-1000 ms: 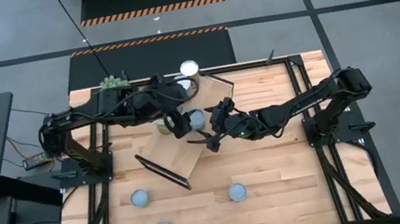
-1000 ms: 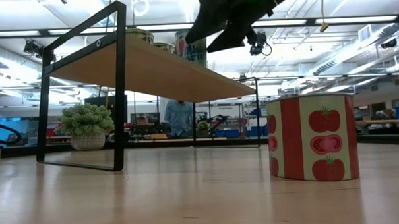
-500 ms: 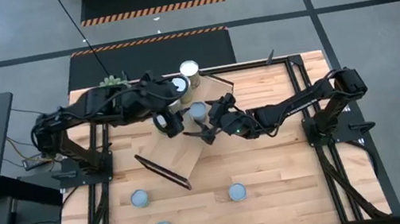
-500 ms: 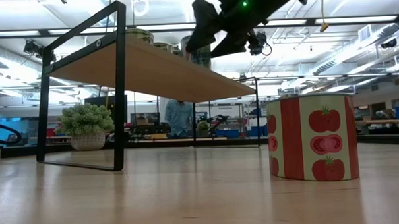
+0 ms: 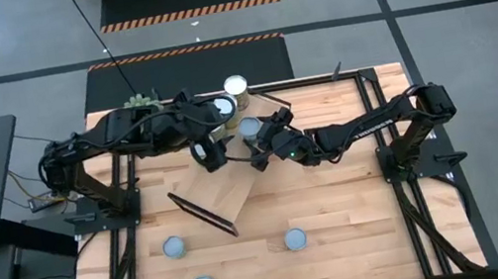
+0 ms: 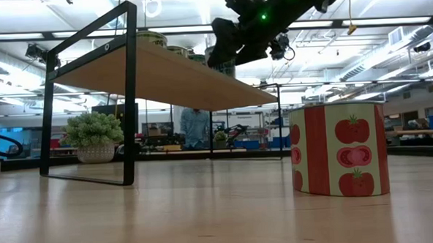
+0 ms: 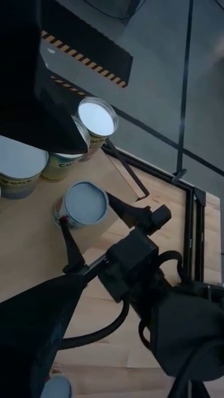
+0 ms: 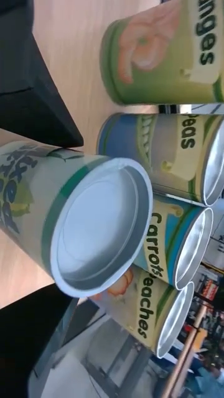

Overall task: Pick and place cans onto a shelf
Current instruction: Put the canned mix vegetables on the shelf

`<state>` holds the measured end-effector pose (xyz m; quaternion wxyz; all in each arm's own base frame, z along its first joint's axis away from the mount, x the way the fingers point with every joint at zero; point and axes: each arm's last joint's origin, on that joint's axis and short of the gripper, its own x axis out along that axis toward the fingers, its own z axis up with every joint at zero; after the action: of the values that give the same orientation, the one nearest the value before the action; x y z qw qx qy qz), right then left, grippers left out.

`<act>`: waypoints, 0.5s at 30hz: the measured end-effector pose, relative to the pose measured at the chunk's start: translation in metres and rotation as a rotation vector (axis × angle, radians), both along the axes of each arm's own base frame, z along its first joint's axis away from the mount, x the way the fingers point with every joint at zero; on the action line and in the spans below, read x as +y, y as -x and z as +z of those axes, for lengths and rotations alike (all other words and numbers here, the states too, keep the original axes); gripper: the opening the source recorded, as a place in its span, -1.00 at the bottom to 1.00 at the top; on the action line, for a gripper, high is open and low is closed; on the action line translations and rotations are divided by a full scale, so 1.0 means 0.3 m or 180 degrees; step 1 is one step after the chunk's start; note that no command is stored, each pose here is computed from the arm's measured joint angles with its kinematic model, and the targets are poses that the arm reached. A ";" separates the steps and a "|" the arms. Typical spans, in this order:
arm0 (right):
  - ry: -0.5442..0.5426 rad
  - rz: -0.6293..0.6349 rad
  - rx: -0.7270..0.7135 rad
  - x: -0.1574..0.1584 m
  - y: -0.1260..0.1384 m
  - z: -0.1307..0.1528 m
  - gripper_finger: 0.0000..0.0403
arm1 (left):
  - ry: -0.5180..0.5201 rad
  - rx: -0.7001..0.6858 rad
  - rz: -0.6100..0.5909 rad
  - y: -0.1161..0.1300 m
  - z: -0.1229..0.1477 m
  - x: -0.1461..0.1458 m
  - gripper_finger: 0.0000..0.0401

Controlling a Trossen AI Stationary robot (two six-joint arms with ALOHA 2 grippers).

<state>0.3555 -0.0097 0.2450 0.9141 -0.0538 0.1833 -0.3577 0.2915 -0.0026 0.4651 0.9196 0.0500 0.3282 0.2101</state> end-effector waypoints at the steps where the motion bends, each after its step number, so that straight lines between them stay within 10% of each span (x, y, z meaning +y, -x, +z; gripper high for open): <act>1: 0.0024 0.0000 0.0031 -0.004 0.000 -0.001 0.85 | 0.0000 0.0004 0.0000 0.000 0.000 0.000 0.66; 15: 0.0089 -0.0072 0.0362 -0.082 0.030 0.006 0.84 | 0.0000 0.0039 -0.0005 0.002 -0.003 -0.001 0.66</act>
<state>0.3464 -0.0342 0.2467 0.8972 -0.0847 0.2306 -0.3669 0.2909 -0.0028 0.4642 0.9177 0.0515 0.3338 0.2090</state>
